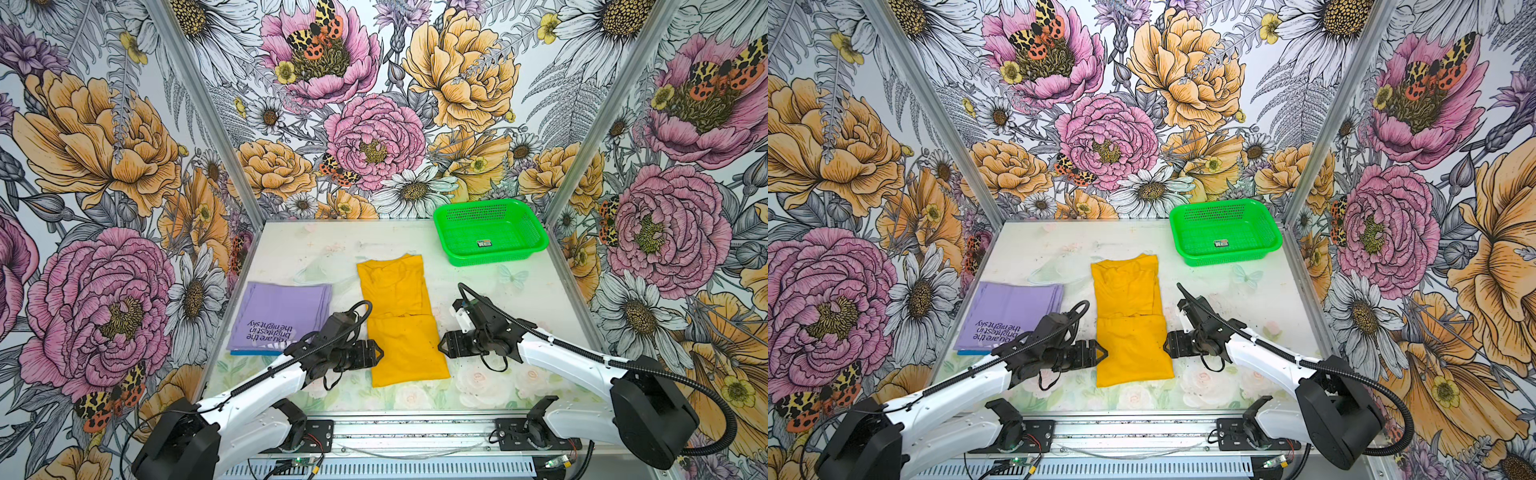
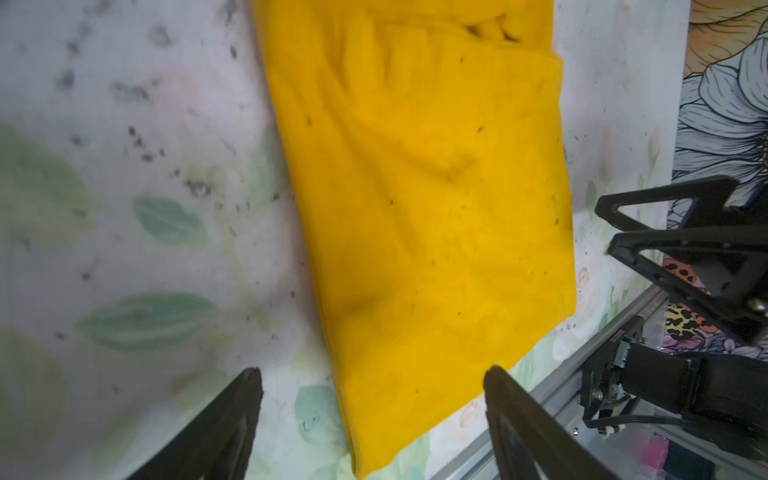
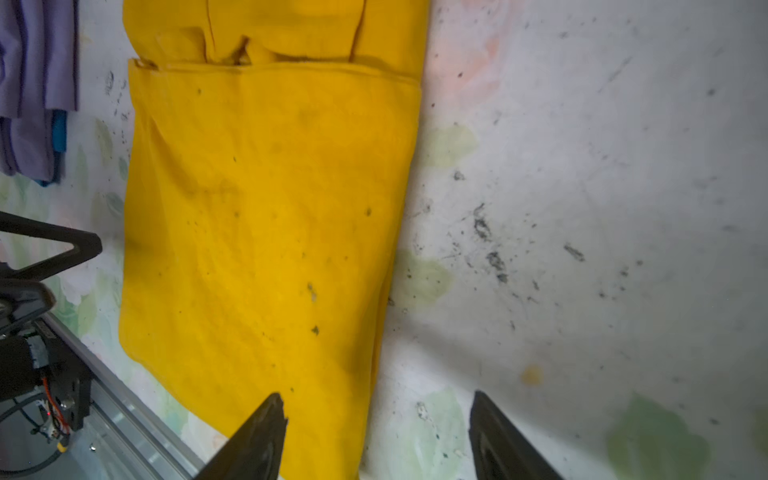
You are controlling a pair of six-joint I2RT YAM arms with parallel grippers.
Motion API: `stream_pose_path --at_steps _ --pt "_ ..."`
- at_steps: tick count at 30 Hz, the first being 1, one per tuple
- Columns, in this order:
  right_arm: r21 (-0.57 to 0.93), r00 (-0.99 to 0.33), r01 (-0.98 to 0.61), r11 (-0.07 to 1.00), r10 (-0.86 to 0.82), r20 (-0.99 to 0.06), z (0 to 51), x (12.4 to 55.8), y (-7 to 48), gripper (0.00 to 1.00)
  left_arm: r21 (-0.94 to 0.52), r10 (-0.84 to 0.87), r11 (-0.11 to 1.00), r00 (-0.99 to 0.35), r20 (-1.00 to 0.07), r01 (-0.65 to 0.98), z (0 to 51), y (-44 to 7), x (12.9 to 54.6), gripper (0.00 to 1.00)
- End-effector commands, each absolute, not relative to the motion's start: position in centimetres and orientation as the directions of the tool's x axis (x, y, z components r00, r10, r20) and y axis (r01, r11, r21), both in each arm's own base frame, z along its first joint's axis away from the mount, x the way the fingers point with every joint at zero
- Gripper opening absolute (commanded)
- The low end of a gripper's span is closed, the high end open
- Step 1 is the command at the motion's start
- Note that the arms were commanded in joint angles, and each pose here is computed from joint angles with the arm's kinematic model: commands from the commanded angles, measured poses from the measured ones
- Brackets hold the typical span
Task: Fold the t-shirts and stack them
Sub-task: 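Grasp the near corners and lift them with both grippers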
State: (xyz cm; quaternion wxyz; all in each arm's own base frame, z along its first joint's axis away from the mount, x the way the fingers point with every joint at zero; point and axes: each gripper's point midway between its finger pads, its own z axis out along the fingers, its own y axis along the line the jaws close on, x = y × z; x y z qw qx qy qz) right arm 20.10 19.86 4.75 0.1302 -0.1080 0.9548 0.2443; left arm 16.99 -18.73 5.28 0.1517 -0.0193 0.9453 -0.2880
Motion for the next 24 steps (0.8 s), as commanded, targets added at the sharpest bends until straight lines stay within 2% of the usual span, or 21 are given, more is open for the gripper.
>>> stream_pose_path --at_steps 1,4,6,15,24 --pt "0.465 -0.946 -0.291 0.836 -0.18 -0.268 4.1 18.7 20.5 0.63 -0.552 -0.207 0.833 -0.943 -0.261 -0.031 5.0 -18.3 15.8 0.64" --pt "0.465 -0.948 -0.294 0.835 -0.194 -0.251 3.5 17.6 20.5 0.61 -0.546 -0.194 0.837 -0.952 -0.236 -0.035 4.6 -18.5 14.1 0.46" --pt "0.462 -0.95 -0.292 0.837 -0.197 -0.244 3.3 17.1 20.4 0.59 -0.544 -0.184 0.838 -0.958 -0.222 -0.035 4.2 -18.6 13.2 0.41" --pt "0.476 -0.957 -0.282 0.833 -0.207 -0.204 2.4 15.5 20.8 0.42 -0.533 -0.165 0.846 -0.963 -0.214 -0.026 3.3 -18.9 12.3 0.39" --pt "0.508 -0.958 -0.286 0.813 -0.239 -0.156 2.0 13.6 21.4 0.38 -0.535 -0.117 0.844 -0.97 -0.213 0.016 2.4 -19.9 12.2 0.28"
